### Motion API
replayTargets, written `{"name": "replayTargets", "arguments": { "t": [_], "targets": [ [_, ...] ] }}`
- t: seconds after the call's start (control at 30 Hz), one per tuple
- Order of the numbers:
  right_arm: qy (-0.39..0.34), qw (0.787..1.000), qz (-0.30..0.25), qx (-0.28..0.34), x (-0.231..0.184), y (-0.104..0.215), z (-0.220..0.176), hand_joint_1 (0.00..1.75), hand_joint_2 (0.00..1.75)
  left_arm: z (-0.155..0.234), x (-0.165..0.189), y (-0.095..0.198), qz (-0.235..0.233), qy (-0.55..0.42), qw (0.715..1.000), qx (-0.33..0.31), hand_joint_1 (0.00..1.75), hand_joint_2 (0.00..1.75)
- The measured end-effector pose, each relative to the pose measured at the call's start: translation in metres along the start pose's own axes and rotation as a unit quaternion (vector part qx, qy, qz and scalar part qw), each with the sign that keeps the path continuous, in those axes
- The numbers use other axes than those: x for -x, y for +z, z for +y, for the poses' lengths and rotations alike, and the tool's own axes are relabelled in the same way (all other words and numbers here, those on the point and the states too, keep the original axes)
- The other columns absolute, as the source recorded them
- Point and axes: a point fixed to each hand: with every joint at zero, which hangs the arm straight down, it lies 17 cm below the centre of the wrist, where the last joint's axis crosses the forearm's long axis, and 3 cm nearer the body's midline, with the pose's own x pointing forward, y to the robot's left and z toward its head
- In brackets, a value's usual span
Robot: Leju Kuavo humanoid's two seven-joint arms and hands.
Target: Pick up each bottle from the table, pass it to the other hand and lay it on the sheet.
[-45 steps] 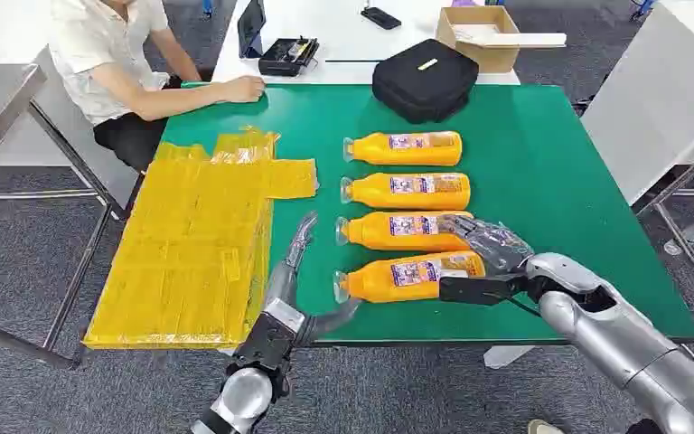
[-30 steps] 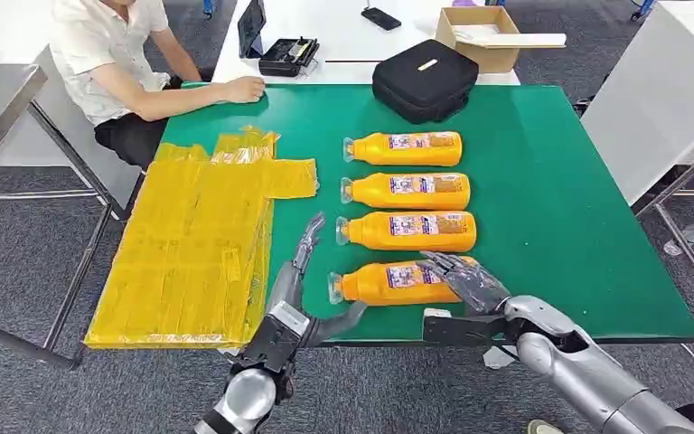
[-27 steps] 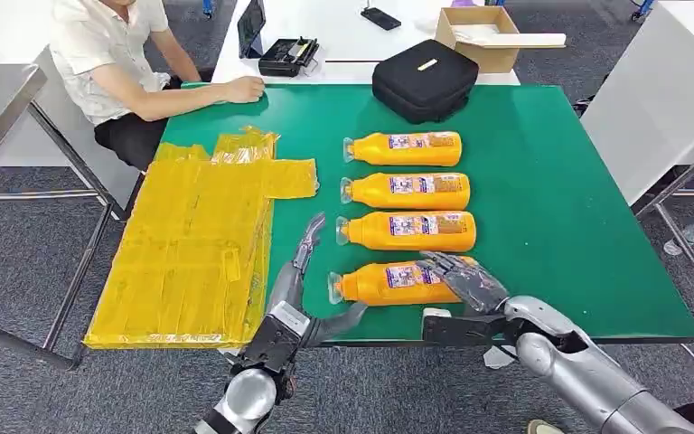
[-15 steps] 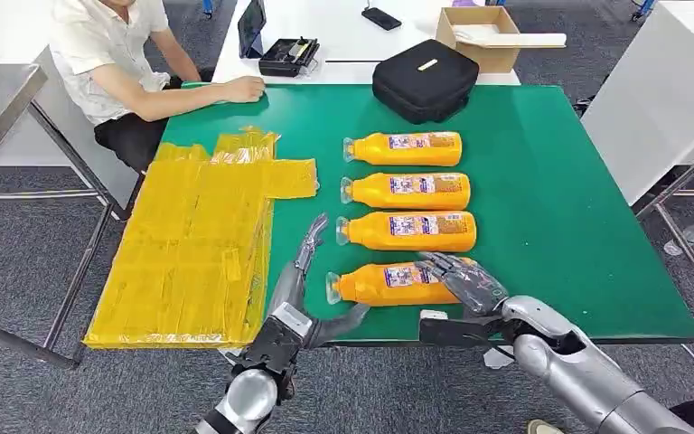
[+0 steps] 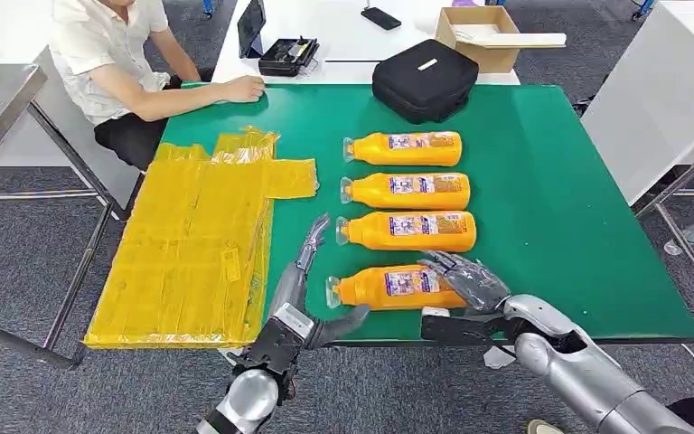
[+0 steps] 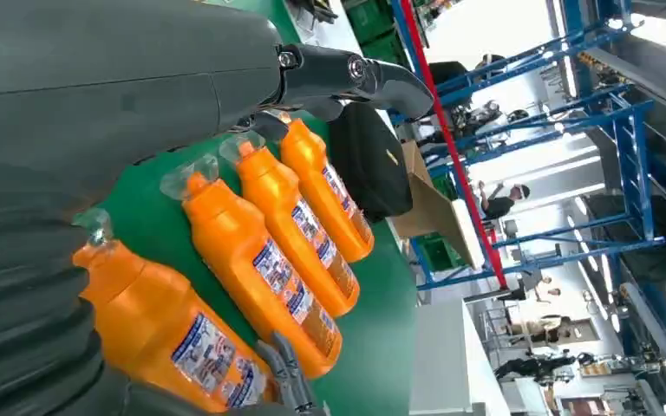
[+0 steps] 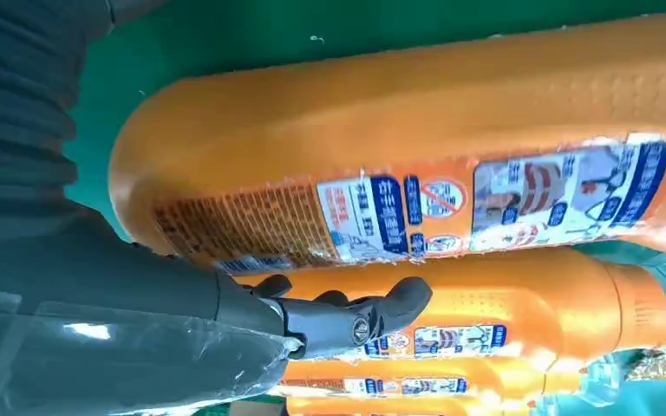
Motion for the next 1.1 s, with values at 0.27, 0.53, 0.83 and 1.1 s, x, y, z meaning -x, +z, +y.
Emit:
{"name": "replayTargets", "arguments": {
  "t": [0.27,0.53,0.83,1.1],
  "targets": [
    [0.020,1.000,0.023,-0.006,0.011,0.001,0.002,1.33,1.75,0.000,0.000,0.000,0.000,0.000,1.000,0.000,0.00,1.75],
    [0.037,0.995,0.086,-0.030,0.051,0.012,0.006,1.73,1.75,0.000,0.001,0.000,0.002,-0.001,1.000,-0.001,0.00,1.75],
    [0.018,0.989,0.127,-0.078,0.088,0.034,0.014,1.75,1.75,-0.002,0.001,0.000,0.002,0.002,1.000,0.002,0.00,1.75],
    [0.005,0.988,0.132,-0.074,0.094,0.037,0.015,1.75,1.75,-0.001,0.002,-0.001,0.002,0.003,1.000,-0.002,0.00,1.75]
  ]
}}
